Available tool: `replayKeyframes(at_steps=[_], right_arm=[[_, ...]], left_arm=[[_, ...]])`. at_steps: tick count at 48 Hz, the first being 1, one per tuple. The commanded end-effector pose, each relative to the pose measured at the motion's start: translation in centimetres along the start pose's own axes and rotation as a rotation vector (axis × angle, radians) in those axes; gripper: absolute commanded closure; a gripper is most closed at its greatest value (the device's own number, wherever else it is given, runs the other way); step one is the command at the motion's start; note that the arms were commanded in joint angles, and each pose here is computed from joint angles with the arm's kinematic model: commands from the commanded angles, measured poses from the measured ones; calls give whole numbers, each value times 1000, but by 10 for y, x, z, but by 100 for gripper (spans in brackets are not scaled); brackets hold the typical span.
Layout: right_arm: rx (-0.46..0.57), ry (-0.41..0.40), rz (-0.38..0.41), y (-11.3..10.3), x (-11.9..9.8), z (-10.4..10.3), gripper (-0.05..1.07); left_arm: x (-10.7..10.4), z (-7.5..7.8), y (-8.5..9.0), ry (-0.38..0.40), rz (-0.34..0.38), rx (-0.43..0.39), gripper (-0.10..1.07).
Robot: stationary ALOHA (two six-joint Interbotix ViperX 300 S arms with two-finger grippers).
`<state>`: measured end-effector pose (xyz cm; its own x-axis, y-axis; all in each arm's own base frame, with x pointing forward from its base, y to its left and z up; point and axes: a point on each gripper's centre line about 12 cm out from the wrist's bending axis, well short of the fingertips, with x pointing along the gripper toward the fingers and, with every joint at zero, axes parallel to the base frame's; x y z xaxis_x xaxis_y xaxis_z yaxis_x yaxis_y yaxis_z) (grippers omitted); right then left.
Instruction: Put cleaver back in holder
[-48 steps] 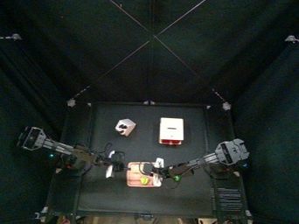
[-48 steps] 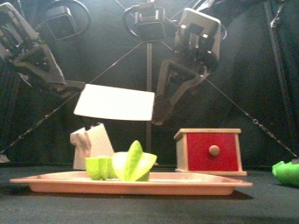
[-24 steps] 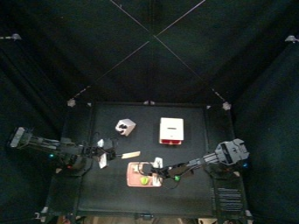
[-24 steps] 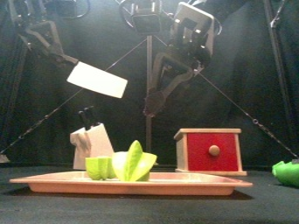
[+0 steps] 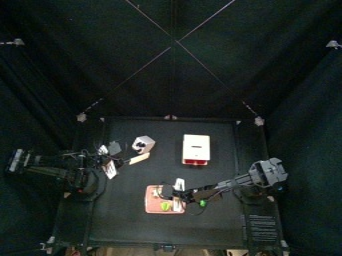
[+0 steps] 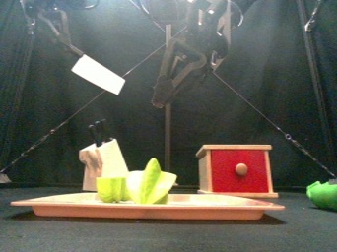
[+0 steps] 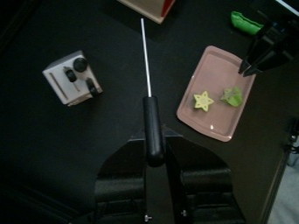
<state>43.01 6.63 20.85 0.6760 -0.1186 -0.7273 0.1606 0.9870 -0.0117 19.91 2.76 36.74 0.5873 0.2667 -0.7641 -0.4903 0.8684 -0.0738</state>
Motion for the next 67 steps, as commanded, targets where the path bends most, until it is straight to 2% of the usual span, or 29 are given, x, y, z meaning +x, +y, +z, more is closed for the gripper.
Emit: replayKeyframes(at_steps=[1,9,14,21,32,46,57,67], right_arm=[[35,-66,-1,-12,-23,20,46],[44,-80,-8,-23,-37,17,46],[46,-64,-19,-30,-40,7,46],[45,-34,-24,-34,-39,-9,46],[42,-38,-21,-38,-41,-13,46],[55,-34,-26,-46,-37,-17,46],[56,-40,-20,-45,-36,-16,46],[55,-39,-20,-45,-36,-17,46]], left_arm=[[-14,11,10,-9,36,-48,61],[-15,6,31,58,135,-113,61],[-11,4,43,76,186,-153,61],[-3,-3,56,99,236,-184,61],[16,-17,72,143,302,-202,61],[33,-20,80,105,289,-212,61],[45,-24,77,138,254,-230,61],[50,-26,78,151,248,-212,61]])
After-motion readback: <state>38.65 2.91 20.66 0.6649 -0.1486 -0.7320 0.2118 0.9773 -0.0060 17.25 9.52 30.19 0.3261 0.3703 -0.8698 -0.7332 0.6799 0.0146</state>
